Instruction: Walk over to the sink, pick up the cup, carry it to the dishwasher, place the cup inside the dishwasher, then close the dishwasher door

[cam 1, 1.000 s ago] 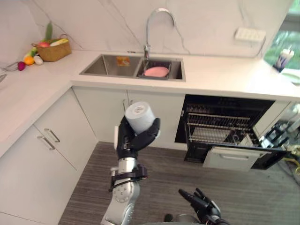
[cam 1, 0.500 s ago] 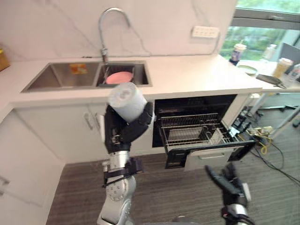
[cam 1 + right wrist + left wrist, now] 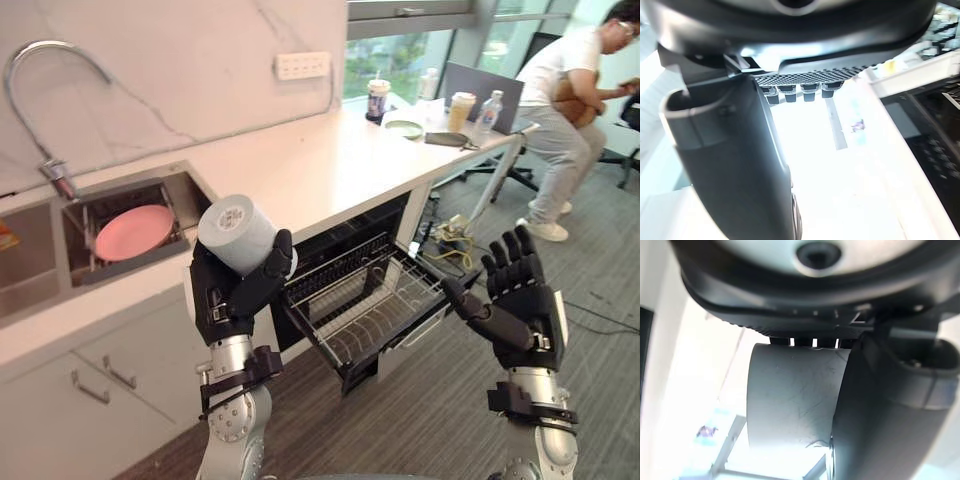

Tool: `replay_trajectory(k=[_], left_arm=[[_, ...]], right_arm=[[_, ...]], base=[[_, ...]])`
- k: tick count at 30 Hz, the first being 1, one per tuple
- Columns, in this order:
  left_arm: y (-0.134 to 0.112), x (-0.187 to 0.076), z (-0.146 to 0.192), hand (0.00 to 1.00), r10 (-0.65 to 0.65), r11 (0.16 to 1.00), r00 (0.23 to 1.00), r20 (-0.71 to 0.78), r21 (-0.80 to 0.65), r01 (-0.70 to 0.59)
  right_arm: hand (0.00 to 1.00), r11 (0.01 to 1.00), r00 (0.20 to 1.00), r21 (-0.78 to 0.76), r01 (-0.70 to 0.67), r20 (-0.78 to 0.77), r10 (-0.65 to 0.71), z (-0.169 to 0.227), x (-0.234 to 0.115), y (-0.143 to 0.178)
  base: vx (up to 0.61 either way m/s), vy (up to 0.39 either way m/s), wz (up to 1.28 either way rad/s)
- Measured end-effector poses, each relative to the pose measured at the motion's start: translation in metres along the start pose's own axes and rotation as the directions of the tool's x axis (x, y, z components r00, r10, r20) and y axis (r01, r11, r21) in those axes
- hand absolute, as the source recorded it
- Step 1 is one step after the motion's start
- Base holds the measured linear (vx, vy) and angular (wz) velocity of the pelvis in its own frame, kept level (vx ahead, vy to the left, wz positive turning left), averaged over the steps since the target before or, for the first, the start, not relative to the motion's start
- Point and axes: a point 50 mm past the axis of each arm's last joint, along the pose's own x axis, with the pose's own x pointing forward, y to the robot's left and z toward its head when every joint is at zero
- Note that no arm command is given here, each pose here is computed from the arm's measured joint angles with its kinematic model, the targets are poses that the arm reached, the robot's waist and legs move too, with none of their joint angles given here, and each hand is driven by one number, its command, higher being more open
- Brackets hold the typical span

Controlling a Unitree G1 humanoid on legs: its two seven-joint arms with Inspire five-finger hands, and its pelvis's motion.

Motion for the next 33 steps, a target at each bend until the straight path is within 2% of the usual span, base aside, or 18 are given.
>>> replay_trajectory(k=[3,7,9,13,16,21,26,28,30,33], left_arm=[[-0.007,0.004,0.002,0.0,-0.076,0.997,0.997,0.018,-0.004,0.076],[-0.004,0.005,0.001,0.0,-0.089,0.994,0.996,0.024,0.059,0.087],[-0.002,0.009,0.003,0.0,-0.074,0.995,0.997,0.035,0.072,0.072],[0.009,0.011,-0.007,0.0,-0.041,0.994,0.999,-0.033,0.099,0.044],[0.007,0.004,-0.016,0.0,-0.03,0.995,0.995,-0.092,0.092,0.038],[0.004,0.003,-0.018,0.0,-0.02,0.994,0.995,-0.096,0.106,0.03],[0.016,0.0,-0.017,0.0,0.06,0.971,0.996,-0.068,0.236,-0.043],[0.019,-0.001,-0.016,0.0,0.097,0.951,0.994,-0.043,0.299,-0.08],[0.021,-0.003,-0.019,0.0,0.09,0.929,0.995,-0.039,0.363,-0.07],[0.01,-0.008,-0.028,0.0,-0.002,0.889,0.998,-0.058,0.458,0.029]], right_arm=[[1.0,0.998,0.998,0.041,0.05,-0.051,-0.048,-0.01,-0.01,0.002],[1.0,0.995,0.989,0.071,0.063,-0.137,-0.053,-0.03,-0.015,0.005],[1.0,0.997,0.989,0.079,0.023,-0.15,-0.011,-0.034,-0.011,0.015],[1.0,0.996,0.987,0.036,-0.084,-0.131,0.088,-0.032,0.001,0.032],[1.0,0.994,0.985,0.028,-0.107,-0.131,0.11,-0.031,0.008,0.035],[1.0,0.988,0.982,0.066,-0.138,-0.119,0.145,-0.03,0.016,0.042],[1.0,0.96,0.966,0.185,-0.208,-0.113,0.231,-0.031,0.015,0.048],[1.0,0.932,0.951,0.23,-0.28,-0.063,0.302,-0.022,0.018,0.057],[1.0,0.908,0.933,0.237,-0.345,-0.023,0.36,-0.015,0.022,0.063],[1.0,0.884,0.912,0.233,-0.405,0.036,0.408,-0.005,0.036,0.069]], base=[[0.0,0.087,-0.25],[0.08,0.086,-0.56],[0.1,-0.051,-0.52],[0.13,-0.15,-0.37],[0.12,-0.127,-0.19],[0.05,-0.047,-0.23],[-0.01,-0.006,-0.1],[-0.06,-0.035,0.16],[-0.04,0.033,0.05],[0.0,0.067,-0.08]])
